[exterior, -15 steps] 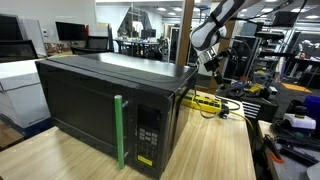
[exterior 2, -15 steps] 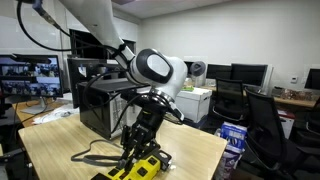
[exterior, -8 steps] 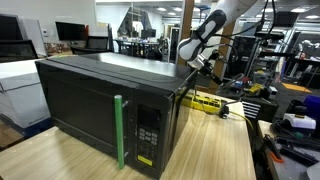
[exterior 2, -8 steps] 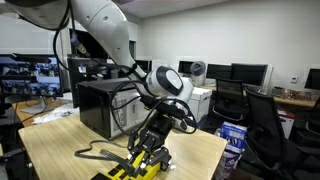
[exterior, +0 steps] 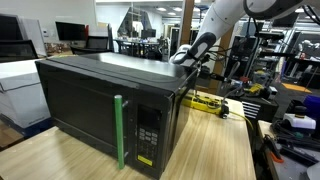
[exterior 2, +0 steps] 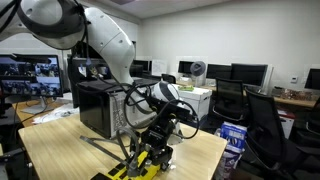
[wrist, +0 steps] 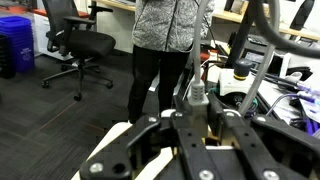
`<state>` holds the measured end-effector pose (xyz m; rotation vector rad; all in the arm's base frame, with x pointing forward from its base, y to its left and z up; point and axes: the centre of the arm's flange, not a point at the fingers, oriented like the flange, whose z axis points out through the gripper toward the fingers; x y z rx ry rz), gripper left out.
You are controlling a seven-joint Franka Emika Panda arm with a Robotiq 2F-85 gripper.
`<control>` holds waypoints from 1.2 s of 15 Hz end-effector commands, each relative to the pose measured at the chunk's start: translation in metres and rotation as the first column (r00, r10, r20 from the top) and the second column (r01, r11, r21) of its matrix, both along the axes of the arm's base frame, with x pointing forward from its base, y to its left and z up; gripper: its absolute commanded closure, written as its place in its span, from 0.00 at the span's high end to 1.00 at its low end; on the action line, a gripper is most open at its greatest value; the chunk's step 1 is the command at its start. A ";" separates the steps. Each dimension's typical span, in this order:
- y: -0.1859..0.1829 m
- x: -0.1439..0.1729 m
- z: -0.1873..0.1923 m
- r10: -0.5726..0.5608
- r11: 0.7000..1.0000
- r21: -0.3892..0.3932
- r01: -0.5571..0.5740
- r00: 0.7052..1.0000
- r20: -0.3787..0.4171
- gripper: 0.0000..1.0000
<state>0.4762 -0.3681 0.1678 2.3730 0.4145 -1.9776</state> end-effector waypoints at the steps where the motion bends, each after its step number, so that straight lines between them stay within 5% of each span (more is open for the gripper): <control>1: 0.013 -0.012 -0.014 0.094 0.996 0.005 -0.094 0.994 -0.048 0.07; 7: 0.042 -0.025 -0.035 0.146 0.989 -0.006 -0.146 0.989 0.019 0.07; 18: 0.070 -0.017 -0.037 0.094 0.986 -0.147 -0.077 0.989 0.114 0.07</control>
